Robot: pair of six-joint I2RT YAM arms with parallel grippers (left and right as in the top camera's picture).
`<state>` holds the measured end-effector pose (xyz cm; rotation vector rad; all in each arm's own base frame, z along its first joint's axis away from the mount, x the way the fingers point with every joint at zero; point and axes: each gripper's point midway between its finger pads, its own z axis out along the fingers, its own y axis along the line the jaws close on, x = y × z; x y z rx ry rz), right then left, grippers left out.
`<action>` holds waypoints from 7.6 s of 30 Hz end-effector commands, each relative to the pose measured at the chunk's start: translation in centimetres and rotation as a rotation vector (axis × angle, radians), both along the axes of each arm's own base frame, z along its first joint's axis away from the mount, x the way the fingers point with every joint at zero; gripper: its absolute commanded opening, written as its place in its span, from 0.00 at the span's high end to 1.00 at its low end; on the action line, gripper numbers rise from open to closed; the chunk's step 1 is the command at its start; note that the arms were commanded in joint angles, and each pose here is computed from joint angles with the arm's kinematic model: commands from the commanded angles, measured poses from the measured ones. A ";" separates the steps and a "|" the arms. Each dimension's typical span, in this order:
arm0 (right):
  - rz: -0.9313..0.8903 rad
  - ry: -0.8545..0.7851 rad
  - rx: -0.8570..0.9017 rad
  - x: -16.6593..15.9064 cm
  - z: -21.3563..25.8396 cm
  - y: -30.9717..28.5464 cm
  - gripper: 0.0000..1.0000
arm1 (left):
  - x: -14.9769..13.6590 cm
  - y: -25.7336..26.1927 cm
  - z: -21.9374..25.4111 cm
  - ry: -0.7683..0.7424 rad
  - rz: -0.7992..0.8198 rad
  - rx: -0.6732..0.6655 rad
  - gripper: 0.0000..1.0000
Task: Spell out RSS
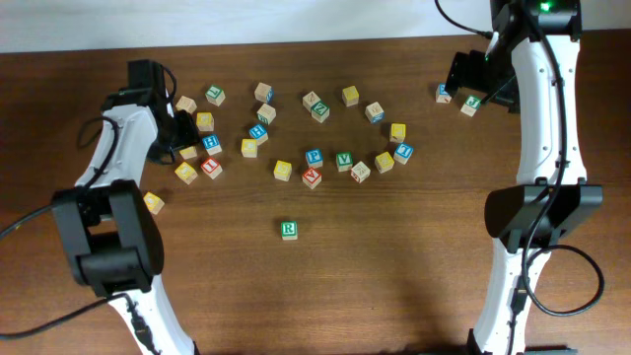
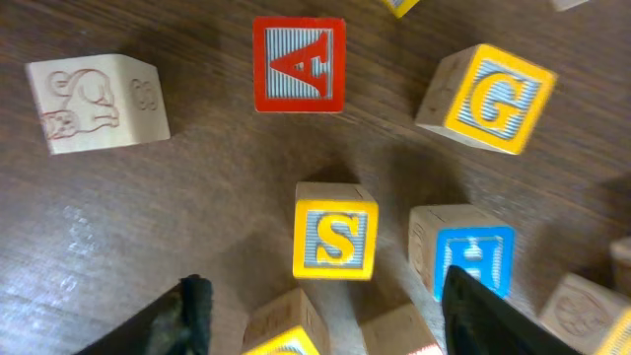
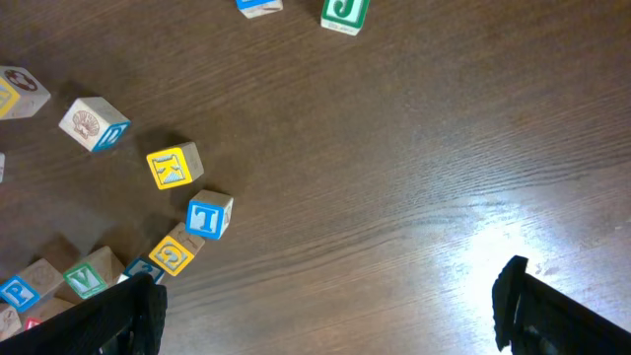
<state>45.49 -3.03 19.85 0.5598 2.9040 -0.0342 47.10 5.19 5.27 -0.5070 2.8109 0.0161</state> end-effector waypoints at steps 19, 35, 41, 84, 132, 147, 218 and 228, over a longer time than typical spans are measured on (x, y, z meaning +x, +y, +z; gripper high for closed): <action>0.001 -0.009 -0.010 -0.2 0.5 -0.3 0.02 | 1.0 0.3 -4.2 0.026 0.001 0.006 0.58; 0.001 -0.009 -0.010 -0.2 0.5 -0.3 0.02 | 1.4 0.4 -4.3 0.019 -0.101 0.036 0.61; 0.001 -0.009 -0.010 -0.2 0.5 -0.3 0.02 | 0.8 0.4 -6.0 0.064 -0.103 0.030 0.65; 0.001 -0.009 -0.010 -0.2 0.5 -0.3 0.02 | -18.1 -25.9 2.3 0.198 -0.291 -0.053 0.84; 0.001 -0.009 -0.010 -0.2 0.5 -0.3 0.02 | -19.6 -33.4 -0.7 0.161 -0.512 -0.315 0.85; 0.001 -0.009 -0.010 -0.2 0.5 -0.3 0.02 | -12.2 -33.0 0.7 -0.188 -0.554 -0.126 0.86; 0.001 -0.009 -0.010 -0.2 0.5 -0.3 0.02 | -10.3 -27.9 -1.4 -0.139 -1.065 0.416 0.78; 0.001 -0.009 -0.010 -0.2 0.5 -0.3 0.02 | -9.2 -23.7 -3.4 -0.101 -0.802 0.613 0.70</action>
